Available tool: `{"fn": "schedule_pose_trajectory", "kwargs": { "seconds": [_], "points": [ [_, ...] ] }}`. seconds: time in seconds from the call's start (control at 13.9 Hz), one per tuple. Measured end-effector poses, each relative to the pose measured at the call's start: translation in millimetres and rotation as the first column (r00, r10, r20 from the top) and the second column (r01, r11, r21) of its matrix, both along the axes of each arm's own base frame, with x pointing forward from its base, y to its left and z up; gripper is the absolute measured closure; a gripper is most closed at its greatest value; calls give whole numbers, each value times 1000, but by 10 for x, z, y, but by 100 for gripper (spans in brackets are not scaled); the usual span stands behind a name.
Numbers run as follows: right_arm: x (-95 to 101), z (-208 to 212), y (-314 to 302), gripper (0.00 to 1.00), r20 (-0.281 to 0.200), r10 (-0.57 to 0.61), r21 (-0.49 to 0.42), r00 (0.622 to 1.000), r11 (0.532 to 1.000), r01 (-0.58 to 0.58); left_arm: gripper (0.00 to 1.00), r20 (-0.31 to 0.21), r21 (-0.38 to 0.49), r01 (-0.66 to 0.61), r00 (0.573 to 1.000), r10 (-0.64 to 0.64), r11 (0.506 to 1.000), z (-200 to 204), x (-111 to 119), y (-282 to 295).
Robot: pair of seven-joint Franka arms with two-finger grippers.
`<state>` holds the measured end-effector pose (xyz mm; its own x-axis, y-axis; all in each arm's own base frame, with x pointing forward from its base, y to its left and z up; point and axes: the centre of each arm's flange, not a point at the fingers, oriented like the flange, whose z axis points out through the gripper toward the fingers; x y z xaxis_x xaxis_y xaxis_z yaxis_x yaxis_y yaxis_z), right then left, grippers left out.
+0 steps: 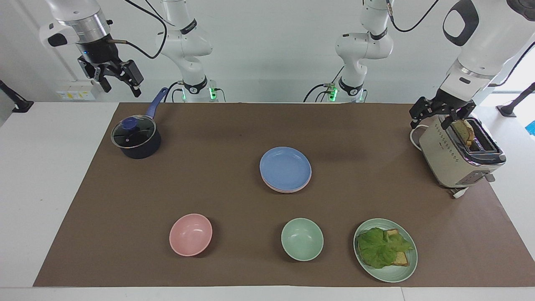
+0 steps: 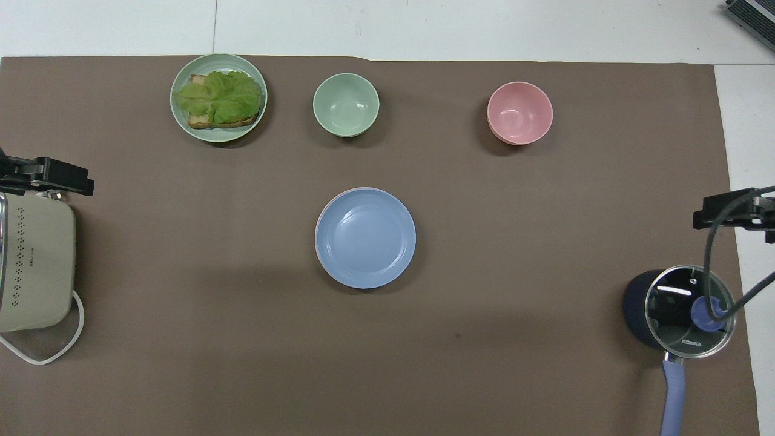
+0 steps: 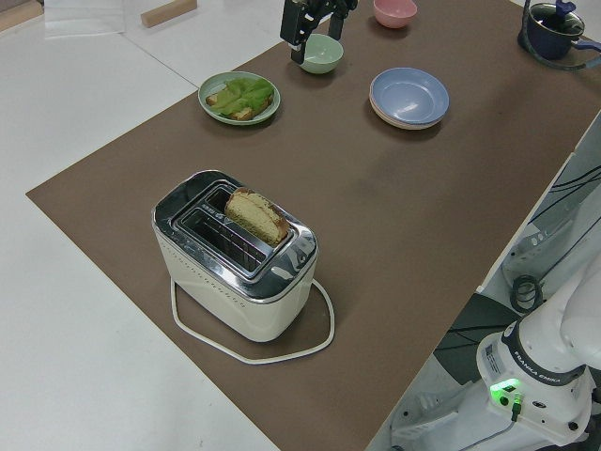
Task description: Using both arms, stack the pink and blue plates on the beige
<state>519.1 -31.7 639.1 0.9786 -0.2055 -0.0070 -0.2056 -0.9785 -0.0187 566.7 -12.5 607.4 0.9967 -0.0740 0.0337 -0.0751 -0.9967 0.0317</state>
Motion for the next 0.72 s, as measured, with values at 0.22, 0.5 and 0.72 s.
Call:
{"fn": "schedule_pose_trajectory", "kwargs": {
  "seconds": [0.22, 0.5, 0.72],
  "points": [
    [31, -69, 29, 0, 9, 20, -5, 1000, 1000, -20, 0, 0, 0, 0, 1000, 0, 1000, 0, 0, 0],
    [34, -132, 130, 0, -4, 24, -5, 1000, 1000, -24, 0, 0, 0, 0, 1000, 0, 1000, 0, 0, 0],
    [37, -132, 341, 0, -4, 24, -7, 1000, 1000, -24, 0, 0, 0, 0, 1000, 0, 1000, 0, 0, 0]
  ]
}}
